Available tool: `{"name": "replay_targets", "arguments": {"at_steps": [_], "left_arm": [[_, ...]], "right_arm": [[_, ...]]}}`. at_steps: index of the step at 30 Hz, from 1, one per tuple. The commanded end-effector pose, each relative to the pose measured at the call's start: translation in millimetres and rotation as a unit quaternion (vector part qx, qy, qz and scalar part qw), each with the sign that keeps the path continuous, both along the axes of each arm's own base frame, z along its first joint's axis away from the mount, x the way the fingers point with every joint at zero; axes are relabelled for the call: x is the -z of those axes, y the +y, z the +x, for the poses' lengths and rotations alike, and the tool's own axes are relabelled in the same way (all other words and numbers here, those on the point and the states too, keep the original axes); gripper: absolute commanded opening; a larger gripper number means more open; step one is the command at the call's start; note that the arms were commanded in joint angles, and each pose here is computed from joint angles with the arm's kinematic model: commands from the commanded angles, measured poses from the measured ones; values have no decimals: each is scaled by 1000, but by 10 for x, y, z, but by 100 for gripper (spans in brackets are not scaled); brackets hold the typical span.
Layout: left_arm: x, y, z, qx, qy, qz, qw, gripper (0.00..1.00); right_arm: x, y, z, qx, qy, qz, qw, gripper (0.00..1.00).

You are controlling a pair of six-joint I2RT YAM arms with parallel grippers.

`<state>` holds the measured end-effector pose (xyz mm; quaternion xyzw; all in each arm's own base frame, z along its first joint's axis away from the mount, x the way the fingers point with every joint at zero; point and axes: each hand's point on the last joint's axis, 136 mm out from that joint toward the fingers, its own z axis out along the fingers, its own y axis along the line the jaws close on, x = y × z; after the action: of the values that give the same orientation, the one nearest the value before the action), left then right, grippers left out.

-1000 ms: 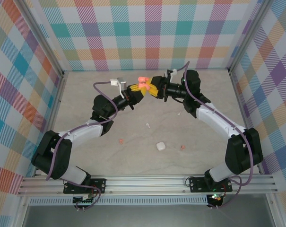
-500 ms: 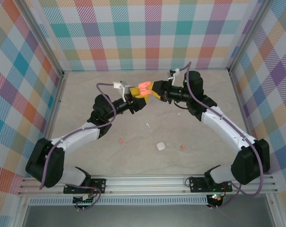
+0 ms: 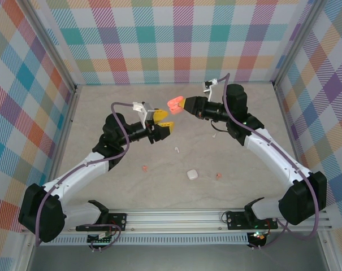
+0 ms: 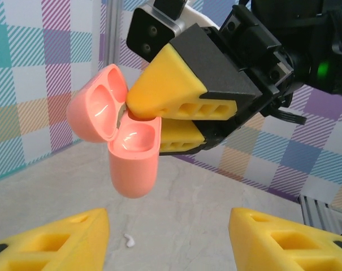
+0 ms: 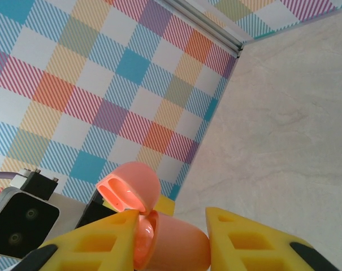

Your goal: Insert the wireless bluetooth earbuds into the charging case

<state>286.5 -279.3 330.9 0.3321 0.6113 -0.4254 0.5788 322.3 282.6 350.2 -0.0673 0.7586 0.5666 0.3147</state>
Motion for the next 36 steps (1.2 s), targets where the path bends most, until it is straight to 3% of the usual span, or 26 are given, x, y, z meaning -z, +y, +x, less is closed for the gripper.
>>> {"name": "replay_targets", "arguments": {"at_steps": [1,6,14,31,36], "left_arm": [[-59,12,39,0,-37,22,999,58],[-141,-24,91,0,-56,10,998,56],[-280,-63,186,-7,-69,-25,997,45],[-383,-172,242,3,-59,-56,997,47],[-387,-192,232,8,-61,-56,997,37]], "right_arm": [[-218,10,-145,-24,-49,4,999,31],[-167,-3,-172,-22,-45,4,999,31],[-110,0,-155,-20,-39,-1,999,31],[-18,46,-122,-26,-20,-1,999,32],[-39,77,-120,-33,-19,2,999,32]]}}
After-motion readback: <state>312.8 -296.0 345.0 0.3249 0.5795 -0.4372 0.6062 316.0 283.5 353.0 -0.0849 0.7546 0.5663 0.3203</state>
